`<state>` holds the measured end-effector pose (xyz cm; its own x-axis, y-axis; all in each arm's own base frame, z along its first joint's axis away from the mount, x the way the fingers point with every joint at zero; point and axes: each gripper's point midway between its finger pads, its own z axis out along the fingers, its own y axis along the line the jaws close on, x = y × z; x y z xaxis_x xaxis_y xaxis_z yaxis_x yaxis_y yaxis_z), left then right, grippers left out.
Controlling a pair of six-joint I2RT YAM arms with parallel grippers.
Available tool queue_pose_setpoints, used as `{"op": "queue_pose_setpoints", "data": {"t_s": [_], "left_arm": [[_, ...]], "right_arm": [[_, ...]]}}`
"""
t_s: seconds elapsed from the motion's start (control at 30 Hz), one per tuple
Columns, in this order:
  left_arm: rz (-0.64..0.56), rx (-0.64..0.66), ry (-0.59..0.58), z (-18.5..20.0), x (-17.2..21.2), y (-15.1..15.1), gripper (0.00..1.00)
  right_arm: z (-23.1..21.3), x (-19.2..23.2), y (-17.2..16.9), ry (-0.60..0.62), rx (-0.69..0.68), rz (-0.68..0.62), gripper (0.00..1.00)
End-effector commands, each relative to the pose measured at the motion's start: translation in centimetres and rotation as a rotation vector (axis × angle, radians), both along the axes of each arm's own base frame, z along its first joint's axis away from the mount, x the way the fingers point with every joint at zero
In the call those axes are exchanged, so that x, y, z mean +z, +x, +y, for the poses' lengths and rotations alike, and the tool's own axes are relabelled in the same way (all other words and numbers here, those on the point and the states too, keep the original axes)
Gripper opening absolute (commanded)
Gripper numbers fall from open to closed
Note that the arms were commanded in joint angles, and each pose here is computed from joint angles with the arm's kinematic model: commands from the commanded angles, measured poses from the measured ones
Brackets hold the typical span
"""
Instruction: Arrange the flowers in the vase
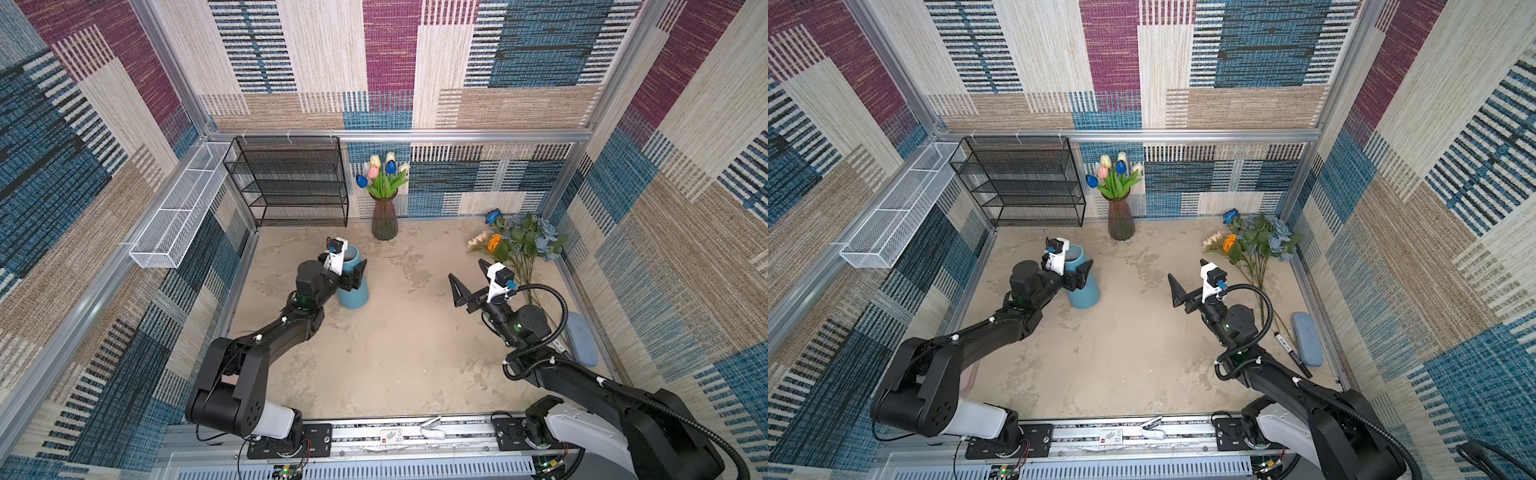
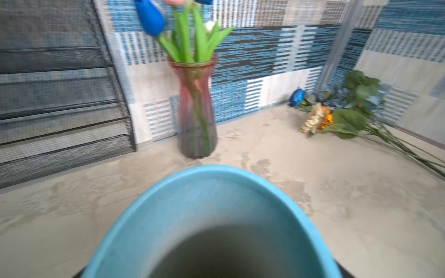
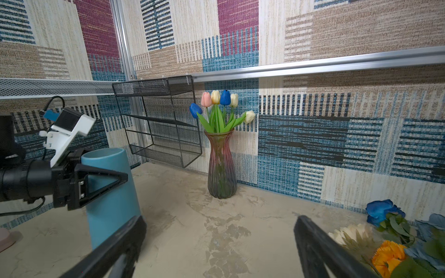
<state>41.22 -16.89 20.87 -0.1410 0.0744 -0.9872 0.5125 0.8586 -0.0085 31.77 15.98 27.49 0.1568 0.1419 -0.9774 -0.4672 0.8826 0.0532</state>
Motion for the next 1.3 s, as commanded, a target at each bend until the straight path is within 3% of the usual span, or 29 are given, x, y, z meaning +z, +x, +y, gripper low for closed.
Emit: {"op": "queue_pose_setpoints", "data": {"t_s": [0.0, 0.13, 0.3, 0.47, 0.73, 0.8, 0.9, 1.0, 1.13, 1.27], "left_arm": [[-0.125, -0.054, -0.042, -2.9, 3.5, -1.4, 0.21], [-0.169, -0.173, -0.101, -7.7, 5.0, -3.5, 0.22], [-0.222, -0.294, -0.07, -13.3, 5.2, -5.7, 0.22], [-0.222, -0.362, -0.076, -15.8, 4.4, -6.4, 0.23], [-0.225, -0.404, -0.038, -17.7, 2.9, -7.0, 0.28], [-0.229, -0.4, -0.039, -17.6, 2.5, -7.0, 0.37], [-0.239, -0.403, -0.045, -17.4, 2.4, -7.4, 0.6], [-0.24, -0.408, -0.037, -17.3, 2.5, -7.6, 0.75], [-0.239, -0.414, -0.021, -17.3, 2.8, -7.7, 0.85], [-0.232, -0.427, -0.009, -17.4, 2.9, -7.8, 0.95]], "right_arm": [[-0.3, 1.4, 0.5, 0.017, -0.018, -0.042, 1.0], [-1.7, 1.7, 1.9, 0.003, -0.089, -0.022, 1.0], [-6.5, 2.5, 5.1, 0.101, -0.131, 0.088, 1.0], [-9.6, 2.4, 9.6, 0.055, -0.243, 0.275, 0.83], [-12.8, -2.8, 15.9, -0.082, -0.249, 0.673, 0.62], [-13.9, -4.4, 16.8, -0.106, -0.253, 0.75, 0.59], [-16.5, -6.1, 17.3, -0.091, -0.303, 0.827, 0.58], [-18.4, -7.0, 17.2, -0.051, -0.301, 0.864, 0.58], [-19.5, -9.3, 17.2, -0.155, -0.299, 0.928, 0.61], [-18.8, -12.5, 17.3, -0.274, -0.197, 0.999, 0.64]]}}
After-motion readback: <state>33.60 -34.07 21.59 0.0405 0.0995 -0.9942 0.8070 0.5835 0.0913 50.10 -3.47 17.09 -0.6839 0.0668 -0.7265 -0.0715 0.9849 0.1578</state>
